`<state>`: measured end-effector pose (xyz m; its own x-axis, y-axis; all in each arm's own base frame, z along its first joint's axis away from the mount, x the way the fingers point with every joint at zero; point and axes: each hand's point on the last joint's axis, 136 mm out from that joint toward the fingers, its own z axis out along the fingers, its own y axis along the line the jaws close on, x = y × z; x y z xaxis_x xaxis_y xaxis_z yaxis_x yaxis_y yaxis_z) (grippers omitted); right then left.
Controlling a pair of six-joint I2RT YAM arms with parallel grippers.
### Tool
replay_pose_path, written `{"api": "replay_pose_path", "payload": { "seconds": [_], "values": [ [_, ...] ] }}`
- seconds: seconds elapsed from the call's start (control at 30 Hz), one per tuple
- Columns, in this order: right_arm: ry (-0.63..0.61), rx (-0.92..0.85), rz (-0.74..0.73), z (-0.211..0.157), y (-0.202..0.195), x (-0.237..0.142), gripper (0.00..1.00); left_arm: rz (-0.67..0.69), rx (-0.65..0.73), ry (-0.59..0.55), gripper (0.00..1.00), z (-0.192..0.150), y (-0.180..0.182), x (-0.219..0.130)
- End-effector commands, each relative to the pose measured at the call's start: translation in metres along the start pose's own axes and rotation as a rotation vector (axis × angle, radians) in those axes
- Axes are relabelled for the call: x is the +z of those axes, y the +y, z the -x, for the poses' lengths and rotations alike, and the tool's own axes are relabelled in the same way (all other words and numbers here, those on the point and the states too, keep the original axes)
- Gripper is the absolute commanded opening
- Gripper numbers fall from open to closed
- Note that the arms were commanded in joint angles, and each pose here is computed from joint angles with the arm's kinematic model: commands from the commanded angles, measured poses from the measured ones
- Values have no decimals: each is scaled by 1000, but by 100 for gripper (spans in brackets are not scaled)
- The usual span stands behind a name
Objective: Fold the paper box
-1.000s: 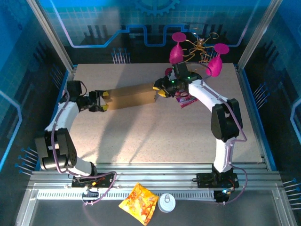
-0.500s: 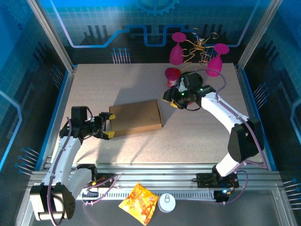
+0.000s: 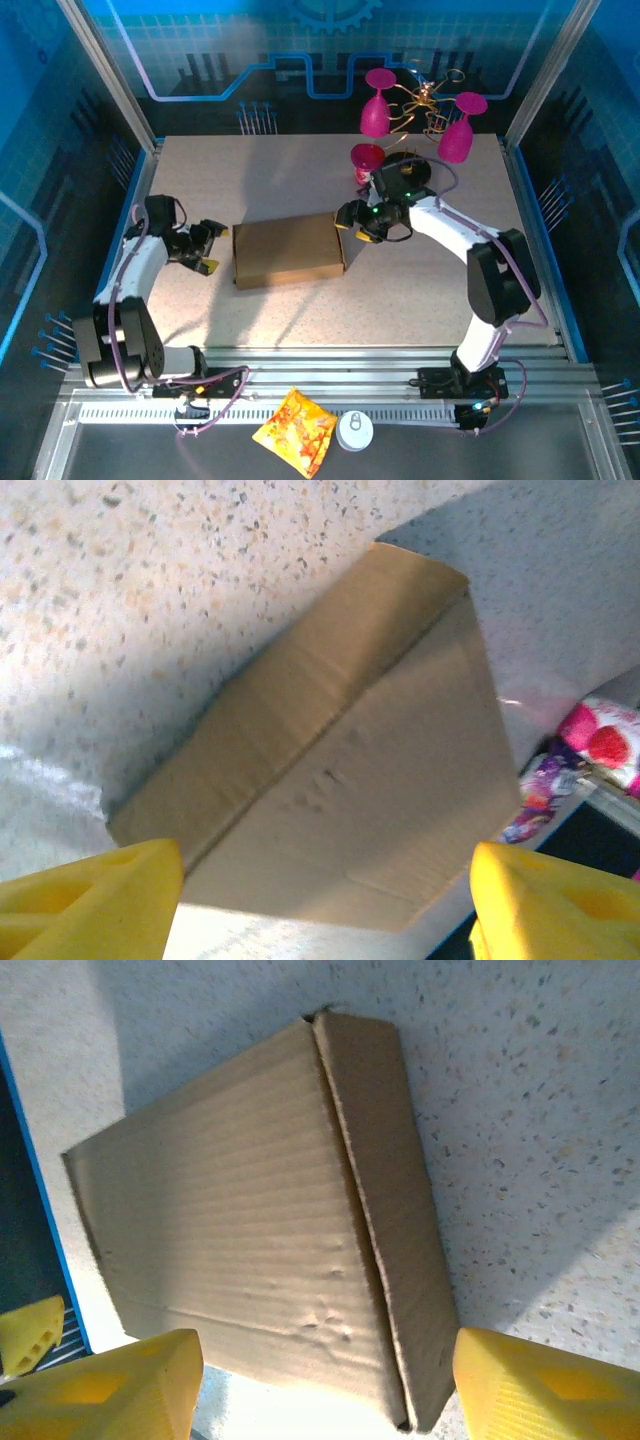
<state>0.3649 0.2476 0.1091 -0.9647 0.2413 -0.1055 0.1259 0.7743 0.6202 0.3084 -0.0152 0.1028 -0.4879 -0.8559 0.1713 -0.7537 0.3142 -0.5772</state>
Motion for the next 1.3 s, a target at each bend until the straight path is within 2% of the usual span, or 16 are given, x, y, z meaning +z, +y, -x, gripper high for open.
{"api": "replay_pose_path", "payload": {
  "seconds": [0.0, 0.1, 0.27, 0.43, 0.7, 1.03, 1.17, 1.27],
  "values": [
    [76, -17, 6, -10, -2, 18, 68, -18, 127, 51, 76, -1, 1, 17],
    [98, -17, -14, -14, -10, 26, 68, 29, 135, 82, 76, -9, 18, 26],
    [156, -30, -40, -29, -17, 40, 68, 13, 165, 125, 75, -22, 31, 41],
    [186, -33, -44, -35, -18, 49, 67, 20, 190, 168, 67, -33, 32, 56],
    [199, -41, -28, -34, -12, 53, 51, -22, 182, 172, 56, -43, 25, 58],
    [214, -42, -22, -32, -9, 58, 47, -45, 174, 213, 47, -60, 19, 72],
    [197, -49, -47, -26, -11, 54, 50, -54, 179, 210, 47, -59, 14, 68],
    [165, -49, -78, -20, -16, 45, 55, -60, 187, 193, 55, -58, 5, 60]
  ]
}}
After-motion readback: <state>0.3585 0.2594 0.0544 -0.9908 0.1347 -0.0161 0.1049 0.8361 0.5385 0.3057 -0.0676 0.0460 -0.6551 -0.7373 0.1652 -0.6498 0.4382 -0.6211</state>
